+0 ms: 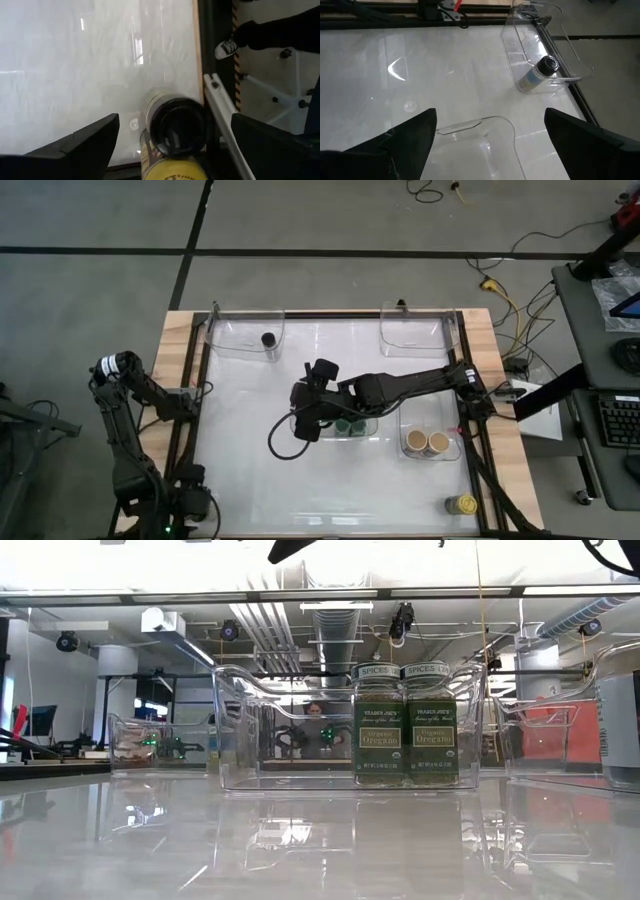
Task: Sort spices by type
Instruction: Put the black seasoning bottle into the top left transparent bin, then put the left yellow seasoning bottle into the top right transparent bin
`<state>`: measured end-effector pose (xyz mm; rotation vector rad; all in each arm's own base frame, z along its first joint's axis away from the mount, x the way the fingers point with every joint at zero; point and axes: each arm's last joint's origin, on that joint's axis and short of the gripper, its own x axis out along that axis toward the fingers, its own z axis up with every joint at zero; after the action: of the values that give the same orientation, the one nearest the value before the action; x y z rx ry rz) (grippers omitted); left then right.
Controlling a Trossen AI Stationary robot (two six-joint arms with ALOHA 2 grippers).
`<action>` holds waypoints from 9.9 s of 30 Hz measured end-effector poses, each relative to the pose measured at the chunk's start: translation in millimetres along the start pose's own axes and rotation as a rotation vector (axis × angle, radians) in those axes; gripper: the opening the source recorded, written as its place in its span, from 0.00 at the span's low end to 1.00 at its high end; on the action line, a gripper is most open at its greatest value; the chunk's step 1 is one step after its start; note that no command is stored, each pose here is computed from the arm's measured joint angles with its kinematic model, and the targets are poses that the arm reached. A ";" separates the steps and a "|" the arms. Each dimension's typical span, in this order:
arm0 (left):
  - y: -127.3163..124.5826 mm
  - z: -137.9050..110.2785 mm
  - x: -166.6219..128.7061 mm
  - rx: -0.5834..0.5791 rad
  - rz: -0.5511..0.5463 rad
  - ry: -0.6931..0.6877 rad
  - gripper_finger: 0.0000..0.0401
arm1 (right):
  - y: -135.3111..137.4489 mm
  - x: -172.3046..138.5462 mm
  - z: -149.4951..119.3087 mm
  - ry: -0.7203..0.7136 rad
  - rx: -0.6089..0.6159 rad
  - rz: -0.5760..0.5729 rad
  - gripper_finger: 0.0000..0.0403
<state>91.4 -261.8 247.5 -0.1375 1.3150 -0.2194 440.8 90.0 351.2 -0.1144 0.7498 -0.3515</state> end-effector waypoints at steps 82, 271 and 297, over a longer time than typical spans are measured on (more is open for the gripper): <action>168.6 31.4 -13.6 -0.596 0.232 -0.208 0.47 | -57.4 -2.7 14.6 0.085 -0.089 0.065 0.90; 175.2 73.9 -100.0 -0.475 0.088 -0.429 0.66 | -59.8 -3.7 8.7 0.074 0.119 0.209 0.90; 68.6 40.1 -31.1 -0.668 -0.004 0.039 0.66 | 61.0 -29.1 -21.0 -0.067 0.262 0.309 0.90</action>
<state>128.4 -188.8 271.5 -0.7021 1.3859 0.2243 423.3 157.9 341.0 0.2336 0.6374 -0.1480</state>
